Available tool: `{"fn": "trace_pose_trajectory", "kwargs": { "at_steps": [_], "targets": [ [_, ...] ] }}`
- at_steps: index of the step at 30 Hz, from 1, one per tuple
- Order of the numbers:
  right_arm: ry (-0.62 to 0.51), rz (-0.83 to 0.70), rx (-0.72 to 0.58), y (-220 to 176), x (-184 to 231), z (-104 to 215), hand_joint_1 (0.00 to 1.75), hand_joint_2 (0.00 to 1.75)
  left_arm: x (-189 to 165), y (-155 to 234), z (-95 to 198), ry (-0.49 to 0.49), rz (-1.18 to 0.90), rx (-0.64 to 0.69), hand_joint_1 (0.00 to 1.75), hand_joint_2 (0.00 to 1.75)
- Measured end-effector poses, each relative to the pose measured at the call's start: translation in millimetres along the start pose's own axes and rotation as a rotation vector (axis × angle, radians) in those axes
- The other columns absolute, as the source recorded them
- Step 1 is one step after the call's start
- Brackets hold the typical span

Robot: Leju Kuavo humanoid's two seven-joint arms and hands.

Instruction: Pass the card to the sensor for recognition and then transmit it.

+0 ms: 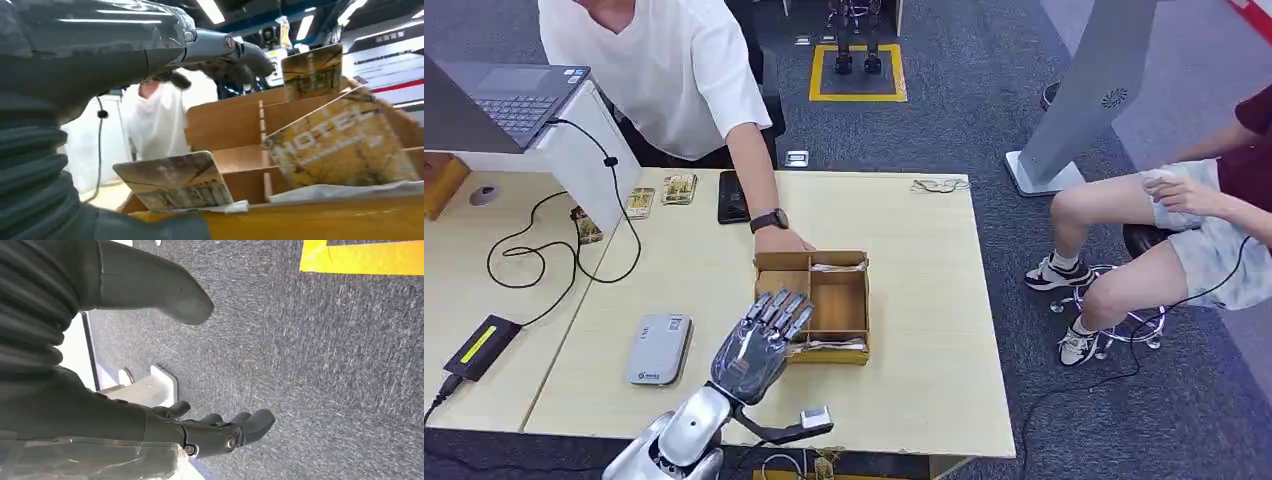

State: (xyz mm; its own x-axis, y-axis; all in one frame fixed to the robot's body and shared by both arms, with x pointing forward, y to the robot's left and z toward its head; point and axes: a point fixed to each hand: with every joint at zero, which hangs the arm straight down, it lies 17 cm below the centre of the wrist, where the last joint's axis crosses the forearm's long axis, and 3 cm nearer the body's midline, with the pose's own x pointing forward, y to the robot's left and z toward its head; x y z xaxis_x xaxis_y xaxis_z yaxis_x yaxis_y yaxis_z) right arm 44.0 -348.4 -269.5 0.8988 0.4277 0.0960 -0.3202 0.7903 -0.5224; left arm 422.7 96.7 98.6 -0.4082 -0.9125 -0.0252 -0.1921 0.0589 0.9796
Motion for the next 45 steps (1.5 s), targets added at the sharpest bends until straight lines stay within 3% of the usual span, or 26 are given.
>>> {"fn": "trace_pose_trajectory", "kwargs": {
  "at_steps": [32,37,45],
  "targets": [
    [0.0,0.001,-0.004,-1.4,0.0,-0.2,0.0,1.75,1.4,-6.5,1.6,-0.022,0.026,-0.034,1.75,1.75],
    [-0.002,0.001,-0.002,-0.6,-0.8,0.2,0.0,1.75,-1.4,10.9,-1.4,-0.009,0.058,0.049,1.75,1.75],
    [-0.017,0.001,-0.006,-0.8,0.9,0.5,0.0,1.75,-21.1,93.5,-20.0,0.021,0.17,0.324,1.75,1.75]
  ]
}}
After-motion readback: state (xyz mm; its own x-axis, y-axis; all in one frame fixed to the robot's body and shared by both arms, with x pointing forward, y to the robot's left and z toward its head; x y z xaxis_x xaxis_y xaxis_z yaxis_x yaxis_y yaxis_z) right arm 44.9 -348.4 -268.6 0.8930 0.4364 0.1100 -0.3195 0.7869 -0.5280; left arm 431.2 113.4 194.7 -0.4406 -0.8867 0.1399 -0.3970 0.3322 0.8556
